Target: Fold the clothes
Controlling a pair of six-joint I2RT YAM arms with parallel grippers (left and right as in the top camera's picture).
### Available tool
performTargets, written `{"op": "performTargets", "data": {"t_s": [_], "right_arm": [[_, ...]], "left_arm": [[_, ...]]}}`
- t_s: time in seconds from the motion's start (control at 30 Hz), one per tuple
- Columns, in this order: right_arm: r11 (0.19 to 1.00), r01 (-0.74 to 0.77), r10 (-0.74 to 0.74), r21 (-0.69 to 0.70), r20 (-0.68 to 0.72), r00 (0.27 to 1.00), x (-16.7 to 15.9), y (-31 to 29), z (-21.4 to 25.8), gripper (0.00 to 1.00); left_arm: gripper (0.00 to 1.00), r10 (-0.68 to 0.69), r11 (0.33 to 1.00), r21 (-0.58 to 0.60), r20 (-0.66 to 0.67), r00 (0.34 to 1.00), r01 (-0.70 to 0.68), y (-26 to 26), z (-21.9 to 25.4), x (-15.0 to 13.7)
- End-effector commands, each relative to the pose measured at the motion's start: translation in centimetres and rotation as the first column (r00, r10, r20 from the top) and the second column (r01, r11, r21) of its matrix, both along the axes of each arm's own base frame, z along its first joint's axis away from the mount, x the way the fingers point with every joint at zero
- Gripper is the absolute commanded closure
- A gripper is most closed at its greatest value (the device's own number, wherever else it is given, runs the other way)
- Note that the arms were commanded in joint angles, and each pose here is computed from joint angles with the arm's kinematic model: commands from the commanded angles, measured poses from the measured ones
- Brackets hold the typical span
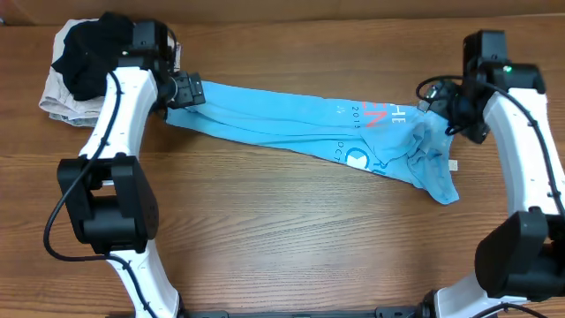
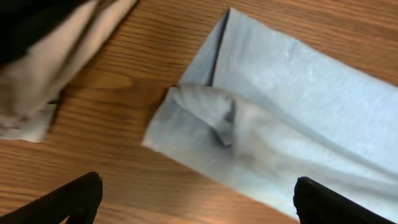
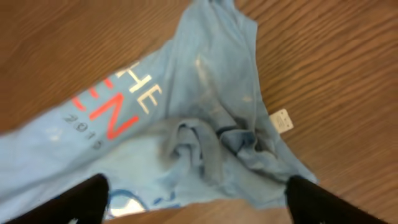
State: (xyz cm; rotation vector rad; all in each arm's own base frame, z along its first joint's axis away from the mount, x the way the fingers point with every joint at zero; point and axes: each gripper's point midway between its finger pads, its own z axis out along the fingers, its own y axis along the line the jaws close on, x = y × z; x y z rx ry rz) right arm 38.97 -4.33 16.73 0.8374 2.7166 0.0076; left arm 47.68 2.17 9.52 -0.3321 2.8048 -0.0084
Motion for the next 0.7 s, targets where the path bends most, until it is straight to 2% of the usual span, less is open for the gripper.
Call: {"op": "performTargets", "data": {"t_s": [0.0, 0.27, 0.43, 0.67], "right_arm": [[0.999, -0.033, 0.034, -0.017, 0.066, 0.997, 0.1, -0.3, 3.2, 0.0], [0.999, -0.039, 0.039, -0.003, 0.015, 0.999, -1.1, 0.0, 2.6, 0.0], [0.999, -0.041, 0.041, 0.007, 0.007, 0.999, -1.3, 0.2, 2.6, 0.0], [0.999, -0.044, 0.044, 0.015, 0.008, 0.999, -1.3, 0.3, 2.6, 0.0]], "left_arm": [[0.0, -0.108, 0.994, -0.009, 0.009, 0.994, 0.108, 0.5, 0.4, 0.3], [0.0, -0.374, 0.925, -0.069, 0.025, 0.927, 0.374, -1.6, -3.6, 1.7], [0.0, -0.449, 0.892, -0.048, 0.025, 0.893, 0.45, -1.8, -5.9, 2.5], [0.0, -0.463, 0.885, -0.022, 0.059, 0.884, 0.465, -1.6, -7.5, 4.1]]}}
